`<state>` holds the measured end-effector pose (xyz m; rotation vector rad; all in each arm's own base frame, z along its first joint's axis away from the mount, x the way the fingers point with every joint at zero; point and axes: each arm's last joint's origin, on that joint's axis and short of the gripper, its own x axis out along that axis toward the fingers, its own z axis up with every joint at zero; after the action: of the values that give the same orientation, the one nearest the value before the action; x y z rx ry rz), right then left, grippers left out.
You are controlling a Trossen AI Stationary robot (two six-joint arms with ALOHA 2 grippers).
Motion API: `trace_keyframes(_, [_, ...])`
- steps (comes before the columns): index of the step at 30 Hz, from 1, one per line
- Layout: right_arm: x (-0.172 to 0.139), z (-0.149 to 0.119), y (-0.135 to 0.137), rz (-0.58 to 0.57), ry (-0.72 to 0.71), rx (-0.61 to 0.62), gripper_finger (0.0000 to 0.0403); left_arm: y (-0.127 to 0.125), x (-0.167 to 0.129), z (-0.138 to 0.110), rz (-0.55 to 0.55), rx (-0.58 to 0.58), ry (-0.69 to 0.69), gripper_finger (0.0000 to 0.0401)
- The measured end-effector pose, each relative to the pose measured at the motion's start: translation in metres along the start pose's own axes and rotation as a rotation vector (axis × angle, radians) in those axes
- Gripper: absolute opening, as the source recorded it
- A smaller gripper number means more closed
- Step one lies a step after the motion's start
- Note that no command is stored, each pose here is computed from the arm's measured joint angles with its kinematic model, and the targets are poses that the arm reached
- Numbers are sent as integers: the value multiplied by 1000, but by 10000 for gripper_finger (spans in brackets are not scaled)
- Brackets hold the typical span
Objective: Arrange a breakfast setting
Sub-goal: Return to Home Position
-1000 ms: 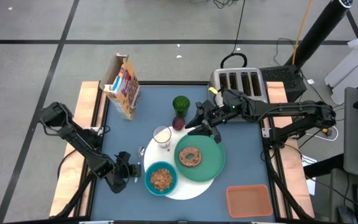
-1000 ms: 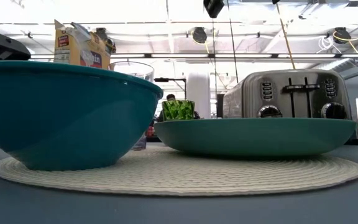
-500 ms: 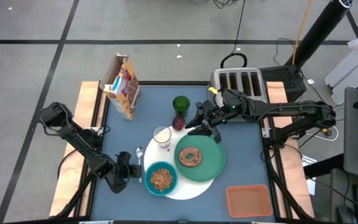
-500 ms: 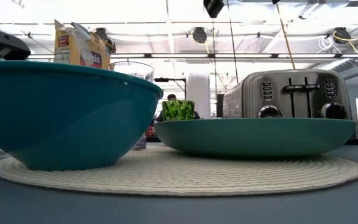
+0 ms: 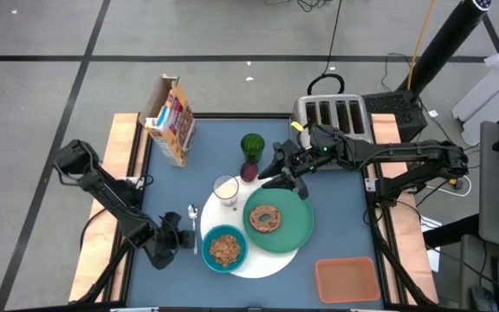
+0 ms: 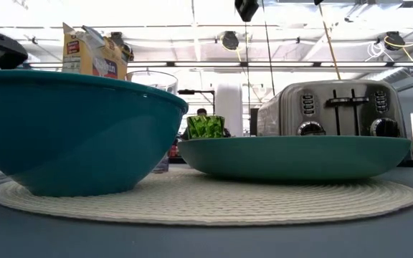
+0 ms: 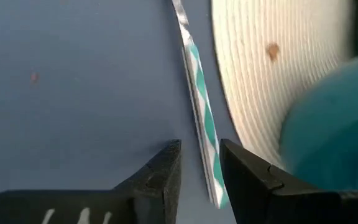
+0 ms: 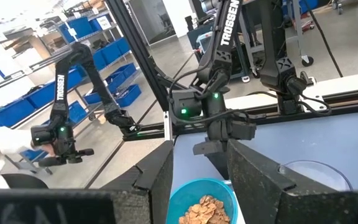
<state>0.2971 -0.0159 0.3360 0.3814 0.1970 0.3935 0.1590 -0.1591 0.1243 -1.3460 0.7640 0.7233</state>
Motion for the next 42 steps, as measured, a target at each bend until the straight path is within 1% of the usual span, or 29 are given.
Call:
trace_keyframes(7, [-1, 1, -2, -4, -3, 0, 144, -6, -20, 0, -68, 1, 58, 116])
trace_keyframes(9, [-4, 3, -4, -13, -11, 0, 144, -11, -27, 1, -112, 38, 80, 116])
trace_keyframes(10, [-6, 4, -5, -21, -16, 0, 144, -14, -32, 2, -143, 73, 92, 116])
trace_keyframes(12, [-12, 8, -6, -33, -35, -5, 144, -22, -41, 3, -239, 145, 101, 116])
trace_keyframes(15, [-25, 15, -6, -57, -61, -12, 138, -37, -57, 8, -409, 252, 54, 116])
trace_keyframes(18, [-41, 22, -2, -81, -82, -23, 122, -52, -72, 17, -556, 381, -45, 116])
trace_keyframes(21, [-56, 28, 3, -98, -102, -84, 99, -63, -87, 32, -640, 538, -198, 116])
trace_keyframes(25, [-72, 33, 12, -116, -124, -163, 59, -74, -110, 60, -696, 693, -400, 116])
trace_keyframes(29, [-89, 34, 21, -138, -121, -201, 17, -75, -136, 88, -729, 793, -572, 116])
trace_keyframes(31, [-97, 33, 25, -152, -106, -226, 5, -72, -150, 101, -736, 843, -659, 116])
trace_keyframes(36, [-116, 27, 32, -197, -42, -303, 8, -61, -178, 126, -719, 951, -867, 116])
trace_keyframes(39, [-127, 25, 34, -228, -22, -321, 3, -55, -188, 137, -667, 1019, -986, 116])
trace_keyframes(42, [-136, 23, 36, -257, -12, -309, 2, -52, -193, 147, -602, 1043, -1073, 116])
